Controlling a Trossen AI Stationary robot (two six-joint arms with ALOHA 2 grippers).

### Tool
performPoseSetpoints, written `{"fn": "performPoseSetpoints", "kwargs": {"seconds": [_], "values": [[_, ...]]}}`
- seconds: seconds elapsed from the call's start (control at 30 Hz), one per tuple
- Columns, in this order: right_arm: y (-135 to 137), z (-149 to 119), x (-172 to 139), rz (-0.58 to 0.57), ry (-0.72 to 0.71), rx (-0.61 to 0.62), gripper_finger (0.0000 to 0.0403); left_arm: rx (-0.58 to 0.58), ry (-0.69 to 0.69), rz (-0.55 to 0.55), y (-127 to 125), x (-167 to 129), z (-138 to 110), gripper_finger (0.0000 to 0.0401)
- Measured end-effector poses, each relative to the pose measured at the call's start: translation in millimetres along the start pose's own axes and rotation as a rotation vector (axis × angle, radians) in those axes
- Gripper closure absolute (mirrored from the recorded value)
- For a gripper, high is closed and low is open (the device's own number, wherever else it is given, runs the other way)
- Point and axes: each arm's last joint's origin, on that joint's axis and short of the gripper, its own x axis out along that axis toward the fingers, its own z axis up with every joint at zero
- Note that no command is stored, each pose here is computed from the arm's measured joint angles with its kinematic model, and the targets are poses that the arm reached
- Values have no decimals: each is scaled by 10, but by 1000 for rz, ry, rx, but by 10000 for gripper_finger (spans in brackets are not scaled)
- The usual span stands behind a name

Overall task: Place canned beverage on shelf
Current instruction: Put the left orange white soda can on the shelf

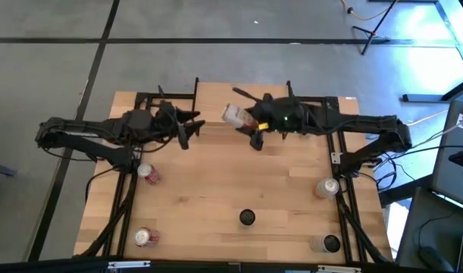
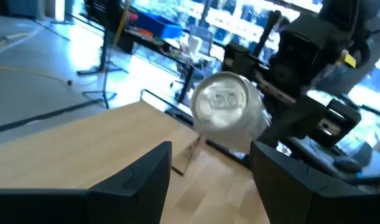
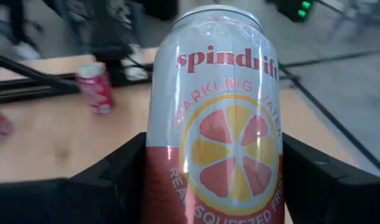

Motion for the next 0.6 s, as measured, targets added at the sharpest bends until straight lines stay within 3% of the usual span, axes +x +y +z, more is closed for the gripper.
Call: {"fn": "performPoseSetpoints", "kwargs": {"seconds": [0.2,0.37,0.6], "values": [[41,-23,49,64,-188,23,134,-30,-43,-39,-54,193,-20,183],[45,-8,73,54,-222,-26,133,-96,-97,-134,-70,322,29,147],[37,87,79,15,-332,4,133,-168,-151,-202,-71,431,66,109]]}}
